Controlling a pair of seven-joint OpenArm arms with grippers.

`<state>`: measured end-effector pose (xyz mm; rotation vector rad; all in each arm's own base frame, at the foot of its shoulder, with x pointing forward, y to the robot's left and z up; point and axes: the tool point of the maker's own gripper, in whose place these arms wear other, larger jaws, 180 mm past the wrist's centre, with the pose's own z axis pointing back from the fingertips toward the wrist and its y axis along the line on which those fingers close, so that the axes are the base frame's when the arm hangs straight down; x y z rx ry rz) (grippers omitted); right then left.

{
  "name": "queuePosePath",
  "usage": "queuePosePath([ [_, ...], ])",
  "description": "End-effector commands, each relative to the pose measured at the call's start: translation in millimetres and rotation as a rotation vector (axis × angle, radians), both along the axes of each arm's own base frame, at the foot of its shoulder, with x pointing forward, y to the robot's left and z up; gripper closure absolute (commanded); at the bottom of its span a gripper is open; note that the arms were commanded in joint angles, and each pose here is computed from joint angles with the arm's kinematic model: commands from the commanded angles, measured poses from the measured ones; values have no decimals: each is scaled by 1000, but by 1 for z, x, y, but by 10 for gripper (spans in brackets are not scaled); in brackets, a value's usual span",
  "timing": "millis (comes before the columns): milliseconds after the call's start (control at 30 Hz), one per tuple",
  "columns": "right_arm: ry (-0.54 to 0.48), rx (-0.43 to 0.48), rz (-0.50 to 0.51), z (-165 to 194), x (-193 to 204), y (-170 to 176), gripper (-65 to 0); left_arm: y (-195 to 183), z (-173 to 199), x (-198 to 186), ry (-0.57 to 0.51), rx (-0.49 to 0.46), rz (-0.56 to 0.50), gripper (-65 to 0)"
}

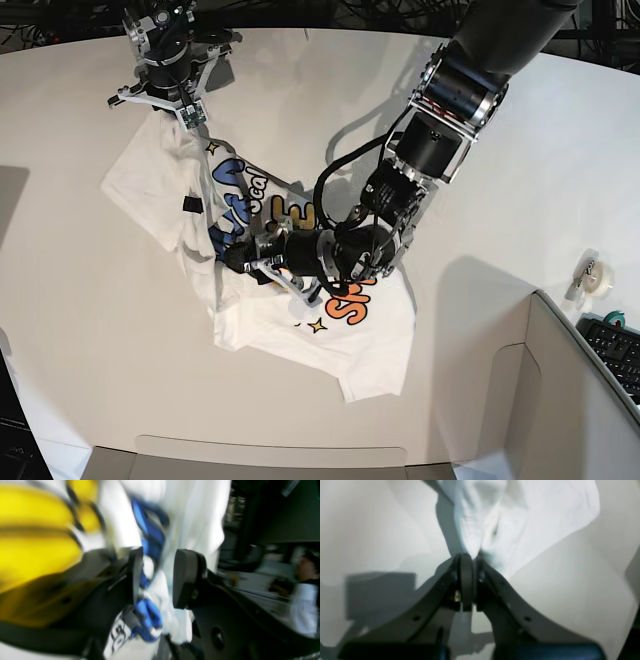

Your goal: Layout the t-shirt on the table in an organized manner, then fold the t-shirt properly

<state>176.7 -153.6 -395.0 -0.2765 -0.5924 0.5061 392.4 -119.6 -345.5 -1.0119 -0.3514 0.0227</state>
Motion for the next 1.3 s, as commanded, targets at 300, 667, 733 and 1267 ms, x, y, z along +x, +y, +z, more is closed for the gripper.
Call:
queuePosePath([
  [300, 53, -6, 70, -5, -13, 5, 0, -10, 52, 34, -165, 24, -37, -211],
  [667, 105, 18, 154, -18, -27, 30, 0, -44, 66, 32, -149, -9, -56, -217],
  [733, 109, 20, 156, -19, -29, 31, 0, -44, 68, 41, -142, 7, -48, -239],
  [1267, 113, 19, 157, -20, -31, 30, 0, -41, 47, 54, -176, 151, -54, -297],
])
